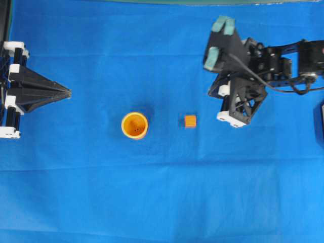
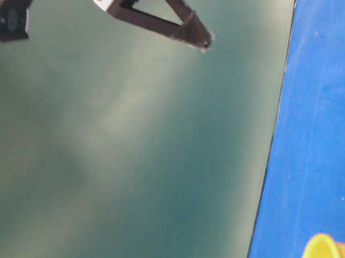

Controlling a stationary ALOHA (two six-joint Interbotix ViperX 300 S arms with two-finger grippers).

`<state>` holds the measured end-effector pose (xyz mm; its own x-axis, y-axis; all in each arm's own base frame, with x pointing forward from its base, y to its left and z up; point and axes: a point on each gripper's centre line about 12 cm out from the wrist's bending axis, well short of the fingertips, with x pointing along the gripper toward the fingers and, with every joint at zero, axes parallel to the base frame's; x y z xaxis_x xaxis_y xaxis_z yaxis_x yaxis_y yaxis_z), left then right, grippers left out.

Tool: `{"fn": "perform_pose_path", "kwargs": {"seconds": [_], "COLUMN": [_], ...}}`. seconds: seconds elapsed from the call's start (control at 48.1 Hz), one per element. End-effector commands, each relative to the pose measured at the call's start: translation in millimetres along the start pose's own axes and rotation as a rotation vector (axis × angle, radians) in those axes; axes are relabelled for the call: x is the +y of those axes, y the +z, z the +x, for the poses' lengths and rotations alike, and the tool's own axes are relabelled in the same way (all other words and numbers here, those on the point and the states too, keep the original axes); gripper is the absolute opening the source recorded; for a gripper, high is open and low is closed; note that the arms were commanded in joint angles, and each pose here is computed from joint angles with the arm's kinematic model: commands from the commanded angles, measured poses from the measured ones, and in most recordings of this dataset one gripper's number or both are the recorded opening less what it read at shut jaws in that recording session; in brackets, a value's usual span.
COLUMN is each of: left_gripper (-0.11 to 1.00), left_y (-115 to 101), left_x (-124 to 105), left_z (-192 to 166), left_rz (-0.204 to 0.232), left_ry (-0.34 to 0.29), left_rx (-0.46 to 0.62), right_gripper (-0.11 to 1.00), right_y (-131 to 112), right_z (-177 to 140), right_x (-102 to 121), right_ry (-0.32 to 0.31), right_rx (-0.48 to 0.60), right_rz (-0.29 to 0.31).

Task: Move the block forward with right arm.
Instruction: 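Lower the open right gripper over the orange cube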

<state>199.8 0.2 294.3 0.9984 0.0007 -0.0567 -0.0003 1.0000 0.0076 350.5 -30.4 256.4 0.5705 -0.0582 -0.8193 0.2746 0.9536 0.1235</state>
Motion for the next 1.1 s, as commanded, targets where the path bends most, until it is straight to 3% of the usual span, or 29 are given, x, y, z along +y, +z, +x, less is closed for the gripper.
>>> {"fn": "perform_pose_path", "kwargs": {"seconds": [0.0, 0.249, 0.436, 0.561, 0.831, 1.081], "left_gripper": [0.01, 0.01, 0.01, 0.01, 0.01, 0.01], "left_y": [15.3, 16.6, 16.6, 17.9, 22.7, 22.8], "left_x": [0.4, 0.4, 0.4, 0.4, 0.5, 0.5], "left_z": [1.3, 1.3, 1.3, 1.3, 1.1, 1.1], "left_rz": [0.000, 0.002, 0.000, 0.002, 0.000, 0.000], "left_ry": [0.002, 0.002, 0.002, 0.002, 0.002, 0.002], "left_rx": [-0.038, -0.041, -0.041, -0.044, -0.057, -0.058], "right_gripper": [0.00, 0.03, 0.32, 0.43, 0.58, 0.59], "right_y": [10.3, 4.6, -3.1, -5.9, -12.8, -15.6], "right_z": [-4.7, 16.8, 33.4, 42.8, 70.1, 99.3], "right_x": [6.4, 20.6, 29.9, 33.9, 37.3, 38.8], "right_ry": [0.012, 0.022, 0.027, 0.031, 0.034, 0.032], "right_rx": [-0.019, 0.036, 0.078, 0.088, 0.114, 0.153], "right_rz": [-0.016, -0.053, -0.079, -0.095, -0.202, -0.313]}}
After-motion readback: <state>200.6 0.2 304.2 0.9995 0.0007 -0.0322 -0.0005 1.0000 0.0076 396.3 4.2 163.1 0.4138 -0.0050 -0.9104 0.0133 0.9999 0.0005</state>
